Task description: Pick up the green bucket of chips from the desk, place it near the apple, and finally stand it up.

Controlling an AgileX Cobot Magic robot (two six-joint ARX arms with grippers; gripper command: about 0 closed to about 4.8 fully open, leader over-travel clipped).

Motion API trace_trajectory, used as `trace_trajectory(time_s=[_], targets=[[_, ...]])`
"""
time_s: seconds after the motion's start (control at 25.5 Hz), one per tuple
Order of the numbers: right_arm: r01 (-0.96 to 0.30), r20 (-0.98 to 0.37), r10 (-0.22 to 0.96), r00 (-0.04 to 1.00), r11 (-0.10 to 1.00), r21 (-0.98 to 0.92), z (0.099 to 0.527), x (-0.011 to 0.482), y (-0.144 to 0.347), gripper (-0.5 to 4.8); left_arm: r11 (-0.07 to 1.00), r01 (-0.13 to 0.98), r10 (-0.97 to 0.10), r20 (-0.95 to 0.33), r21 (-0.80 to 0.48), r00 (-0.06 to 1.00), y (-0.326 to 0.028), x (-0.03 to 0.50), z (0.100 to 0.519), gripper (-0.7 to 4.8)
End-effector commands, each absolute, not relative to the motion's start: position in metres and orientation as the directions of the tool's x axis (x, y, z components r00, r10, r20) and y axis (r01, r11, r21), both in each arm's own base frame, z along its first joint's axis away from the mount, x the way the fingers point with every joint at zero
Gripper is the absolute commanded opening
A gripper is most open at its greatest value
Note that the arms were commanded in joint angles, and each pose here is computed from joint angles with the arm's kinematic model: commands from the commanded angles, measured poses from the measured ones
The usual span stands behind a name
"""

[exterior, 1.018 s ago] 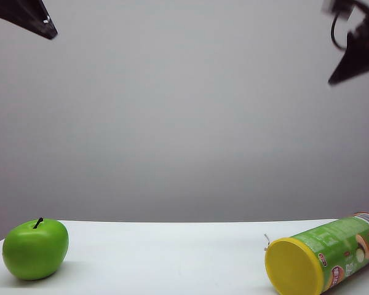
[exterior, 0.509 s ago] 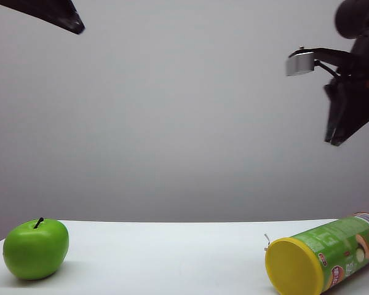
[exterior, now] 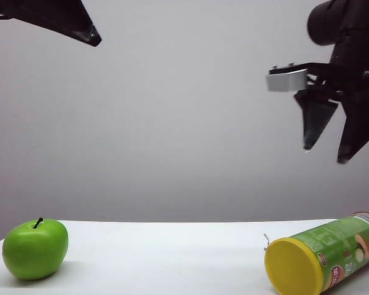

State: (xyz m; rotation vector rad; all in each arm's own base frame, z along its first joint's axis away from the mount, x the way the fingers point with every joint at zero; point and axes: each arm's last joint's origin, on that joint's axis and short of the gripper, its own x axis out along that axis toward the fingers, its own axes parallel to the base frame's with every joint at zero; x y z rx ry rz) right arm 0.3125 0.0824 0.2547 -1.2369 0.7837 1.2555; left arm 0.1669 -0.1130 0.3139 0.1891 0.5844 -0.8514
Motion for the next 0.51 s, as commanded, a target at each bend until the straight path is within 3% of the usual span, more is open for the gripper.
trace_trajectory(time_s=[0.04, 0.31, 0.51], targets=[[-0.974, -0.957, 0.248, 0.148, -0.133, -0.185, 0.244, 0.313, 0.095, 4.79, 0.549, 0.833, -0.727, -0.529, -0.066, 0.438, -0.115, 0.164, 0.316, -0.05], [-0.991, -0.985, 0.167, 0.039, -0.124, -0.06, 0.202, 0.301, 0.092, 4.79, 0.529, 0.848, -0.727, -0.536, -0.038, 0.429, -0.114, 0.164, 0.315, -0.05], [-0.973, -0.987, 0.101, 0.123, -0.186, -0.14, 0.175, 0.3, 0.092, 4.79, 0.528, 0.848, -0.727, -0.537, -0.04, 0.427, -0.114, 0.164, 0.315, -0.05]])
